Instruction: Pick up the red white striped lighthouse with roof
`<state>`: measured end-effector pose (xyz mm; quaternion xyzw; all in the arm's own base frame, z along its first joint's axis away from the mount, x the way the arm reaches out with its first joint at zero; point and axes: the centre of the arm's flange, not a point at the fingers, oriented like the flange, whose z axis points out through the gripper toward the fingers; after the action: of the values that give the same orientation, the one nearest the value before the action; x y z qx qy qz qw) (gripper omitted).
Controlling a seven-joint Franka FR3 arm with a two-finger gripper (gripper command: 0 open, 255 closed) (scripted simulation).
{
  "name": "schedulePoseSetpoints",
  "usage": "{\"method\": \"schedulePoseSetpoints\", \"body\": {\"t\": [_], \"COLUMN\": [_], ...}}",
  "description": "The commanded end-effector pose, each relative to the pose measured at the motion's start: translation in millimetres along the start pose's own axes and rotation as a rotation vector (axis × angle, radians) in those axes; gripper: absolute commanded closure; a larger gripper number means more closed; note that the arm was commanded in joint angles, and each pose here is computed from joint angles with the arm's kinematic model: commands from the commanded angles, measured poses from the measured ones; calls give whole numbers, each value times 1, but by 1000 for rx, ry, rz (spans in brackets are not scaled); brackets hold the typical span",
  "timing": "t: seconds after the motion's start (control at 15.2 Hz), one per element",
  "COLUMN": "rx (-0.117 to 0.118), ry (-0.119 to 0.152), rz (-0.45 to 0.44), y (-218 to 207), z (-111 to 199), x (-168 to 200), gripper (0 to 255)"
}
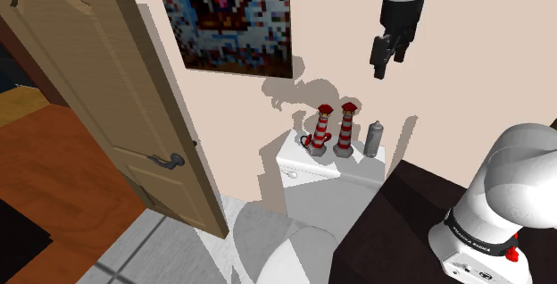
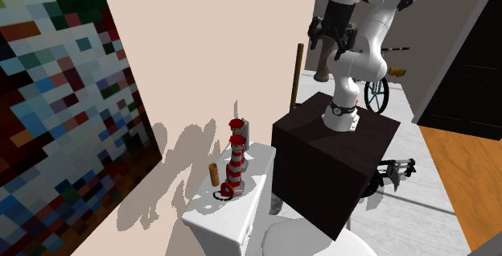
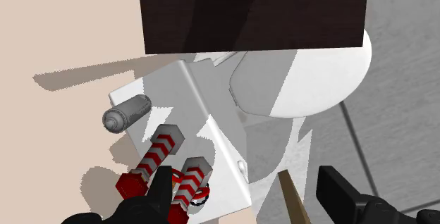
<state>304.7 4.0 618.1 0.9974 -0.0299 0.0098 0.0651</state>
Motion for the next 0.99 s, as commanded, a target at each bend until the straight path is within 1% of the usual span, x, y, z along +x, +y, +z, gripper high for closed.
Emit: {"method": "schedulePoseSetpoints", "body": {"t": [0.0, 0.92], "rx": [0, -94], "ry": [0, 91], "rz": [0, 71], "y": [0, 54], "z": [0, 149], "x": [0, 74], "gripper": [0, 0]}}
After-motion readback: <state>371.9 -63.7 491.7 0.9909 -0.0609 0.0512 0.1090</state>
